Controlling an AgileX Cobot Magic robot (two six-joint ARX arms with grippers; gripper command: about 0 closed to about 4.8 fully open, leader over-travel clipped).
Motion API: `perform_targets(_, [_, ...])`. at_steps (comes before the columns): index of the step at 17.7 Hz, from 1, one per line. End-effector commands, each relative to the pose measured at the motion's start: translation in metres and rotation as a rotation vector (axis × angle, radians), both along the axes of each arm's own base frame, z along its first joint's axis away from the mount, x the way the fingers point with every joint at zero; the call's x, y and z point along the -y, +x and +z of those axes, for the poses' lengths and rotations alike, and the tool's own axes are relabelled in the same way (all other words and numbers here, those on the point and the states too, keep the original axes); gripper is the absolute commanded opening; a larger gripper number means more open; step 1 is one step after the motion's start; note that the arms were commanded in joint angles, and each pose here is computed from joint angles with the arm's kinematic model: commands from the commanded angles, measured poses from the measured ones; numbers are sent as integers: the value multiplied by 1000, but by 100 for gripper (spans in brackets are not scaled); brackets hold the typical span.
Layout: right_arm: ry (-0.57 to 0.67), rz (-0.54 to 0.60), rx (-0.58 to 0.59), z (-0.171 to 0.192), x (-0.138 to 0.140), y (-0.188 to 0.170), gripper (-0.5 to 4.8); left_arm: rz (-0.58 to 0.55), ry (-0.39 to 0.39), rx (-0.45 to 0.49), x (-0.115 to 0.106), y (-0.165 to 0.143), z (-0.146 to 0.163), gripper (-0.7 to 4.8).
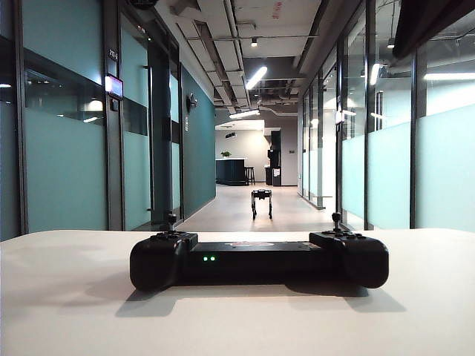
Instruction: Push the left joystick on the remote control sitting on the white table forward to make the robot dog walk in a straight line until it approaches the door.
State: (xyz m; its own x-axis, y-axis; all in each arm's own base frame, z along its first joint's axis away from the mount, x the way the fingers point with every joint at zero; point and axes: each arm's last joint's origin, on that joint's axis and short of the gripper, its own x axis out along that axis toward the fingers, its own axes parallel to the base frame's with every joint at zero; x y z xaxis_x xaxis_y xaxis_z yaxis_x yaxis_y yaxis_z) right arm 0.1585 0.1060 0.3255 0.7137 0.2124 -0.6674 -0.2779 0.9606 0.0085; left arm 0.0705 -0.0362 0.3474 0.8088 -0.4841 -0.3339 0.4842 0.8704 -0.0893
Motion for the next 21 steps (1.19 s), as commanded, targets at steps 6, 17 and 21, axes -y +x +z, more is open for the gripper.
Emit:
perform_targets(6, [134, 28, 224, -18, 21, -29, -5, 18, -64, 220, -7, -13, -48, -5])
perform_targets(17, [132, 26, 223, -18, 21, -29, -5, 88, -72, 411, -3, 1, -107, -6])
perform_targets(21, [133, 27, 226, -18, 20, -29, -5, 213, -52, 453, -15, 5, -122, -6])
